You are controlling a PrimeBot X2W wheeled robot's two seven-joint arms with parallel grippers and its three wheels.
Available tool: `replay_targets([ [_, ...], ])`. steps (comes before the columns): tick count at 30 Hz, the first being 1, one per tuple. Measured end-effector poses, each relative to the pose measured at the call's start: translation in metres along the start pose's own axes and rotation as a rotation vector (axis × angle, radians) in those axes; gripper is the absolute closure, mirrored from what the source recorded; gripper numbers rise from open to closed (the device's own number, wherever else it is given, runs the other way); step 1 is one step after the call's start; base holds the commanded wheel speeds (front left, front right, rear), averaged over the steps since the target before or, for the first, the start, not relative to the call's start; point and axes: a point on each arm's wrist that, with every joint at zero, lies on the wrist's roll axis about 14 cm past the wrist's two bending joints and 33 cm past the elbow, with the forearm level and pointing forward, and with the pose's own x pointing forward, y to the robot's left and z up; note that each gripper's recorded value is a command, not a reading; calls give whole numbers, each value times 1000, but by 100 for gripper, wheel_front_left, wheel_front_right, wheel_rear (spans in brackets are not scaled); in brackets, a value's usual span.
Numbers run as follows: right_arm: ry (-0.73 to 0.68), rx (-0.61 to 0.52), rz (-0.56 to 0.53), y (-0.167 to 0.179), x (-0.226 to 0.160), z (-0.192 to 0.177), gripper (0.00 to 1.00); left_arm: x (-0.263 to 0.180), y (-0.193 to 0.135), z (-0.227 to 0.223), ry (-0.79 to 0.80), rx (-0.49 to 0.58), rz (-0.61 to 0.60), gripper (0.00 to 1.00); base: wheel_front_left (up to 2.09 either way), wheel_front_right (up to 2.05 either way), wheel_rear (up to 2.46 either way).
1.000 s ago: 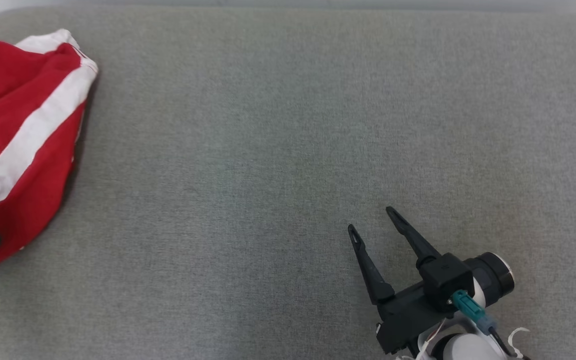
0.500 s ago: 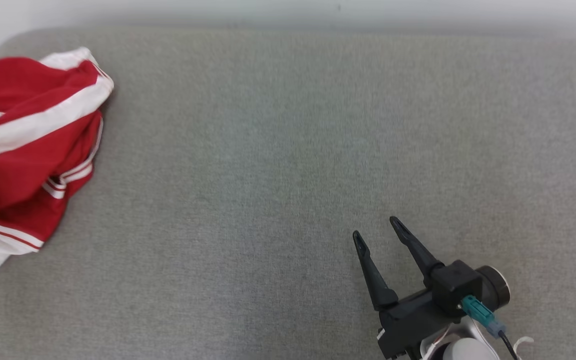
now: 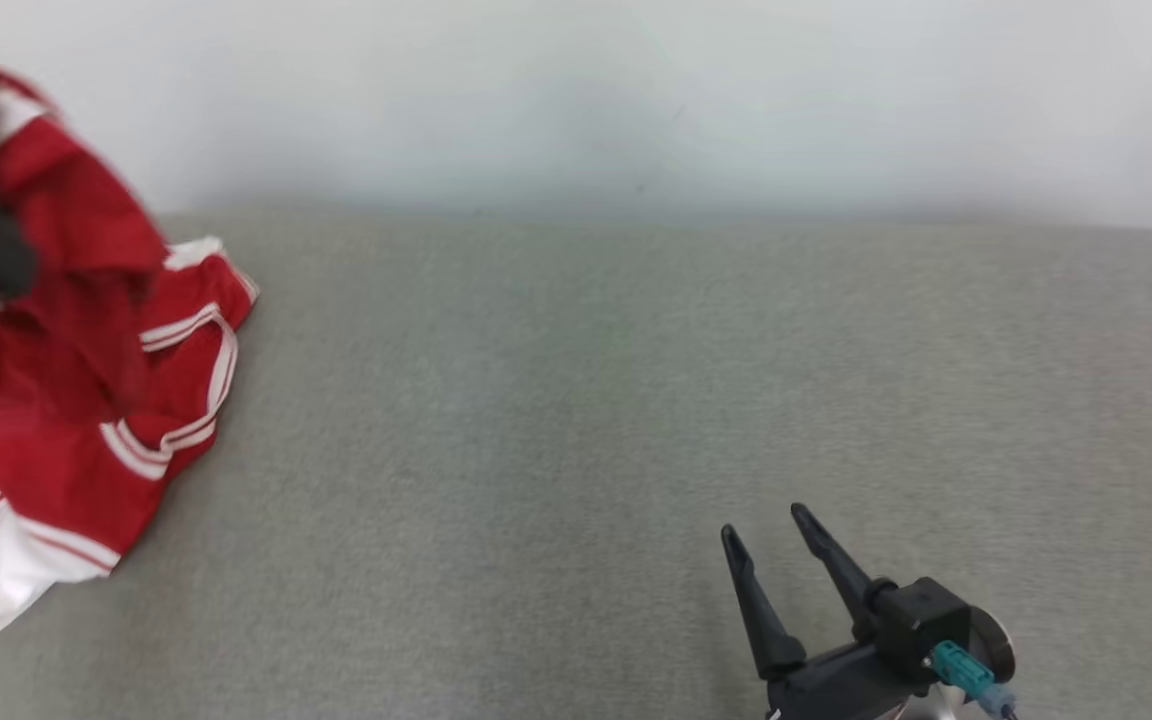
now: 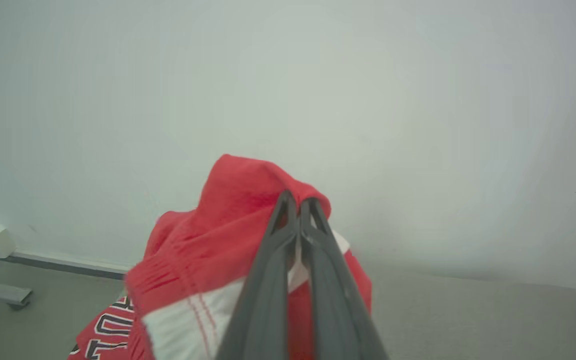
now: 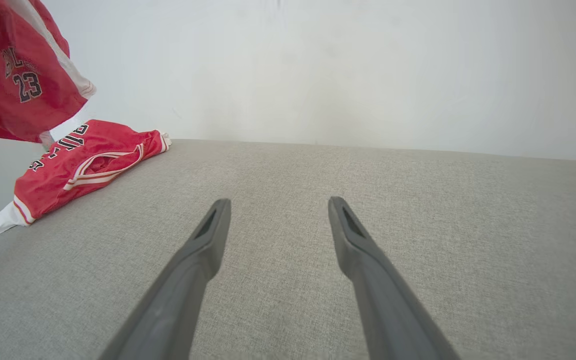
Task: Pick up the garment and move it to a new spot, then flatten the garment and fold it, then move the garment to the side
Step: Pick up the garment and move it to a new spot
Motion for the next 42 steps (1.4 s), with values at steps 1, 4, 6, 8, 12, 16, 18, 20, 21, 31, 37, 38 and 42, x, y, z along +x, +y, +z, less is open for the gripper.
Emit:
replay_targets([
  [1,-5,-2,-8,-1,-4,2,0,1,-16,6,-19,-10,-40,100,0,0,0],
  [4,-16,-12,-36,-7,-15,7,0,3,-71,18,-67,-21,-171,100,0,0,0],
  [6,-27,-17,-62,-13,-22,12,0,3,-107,22,-88,-33,-255,100,0,0,0],
  [8,-42,-21,-93,-21,-29,17,0,2,-142,25,-114,-45,-336,100,0,0,0],
  [12,-66,-26,-166,-41,-43,25,0,0,-203,14,-120,-83,-476,100,0,0,0],
  [16,-65,-31,-248,-63,-60,26,0,-1,-258,-19,-66,-104,-594,100,0,0,0],
  [18,-67,-31,-287,-73,-69,27,0,-2,-282,-44,-18,-77,-639,100,0,0,0],
  [20,-72,-34,-321,-82,-76,29,0,-1,-299,-69,29,-70,-669,100,0,0,0],
  [21,-75,-35,-339,-87,-79,30,0,-2,-308,-85,60,-47,-684,100,0,0,0],
  [31,-49,-20,-491,-125,-111,19,0,-18,-349,-226,301,44,-732,0,0,0,0],
  [37,-42,-10,-548,-143,-117,14,0,-27,-334,-240,233,-86,-680,0,0,0,0],
  [38,-43,-10,-550,-144,-117,13,0,-29,-329,-238,206,-109,-674,0,0,0,0],
  [42,-47,-10,-539,-142,-113,13,0,-40,-303,-235,152,-177,-603,0,0,0,0],
])
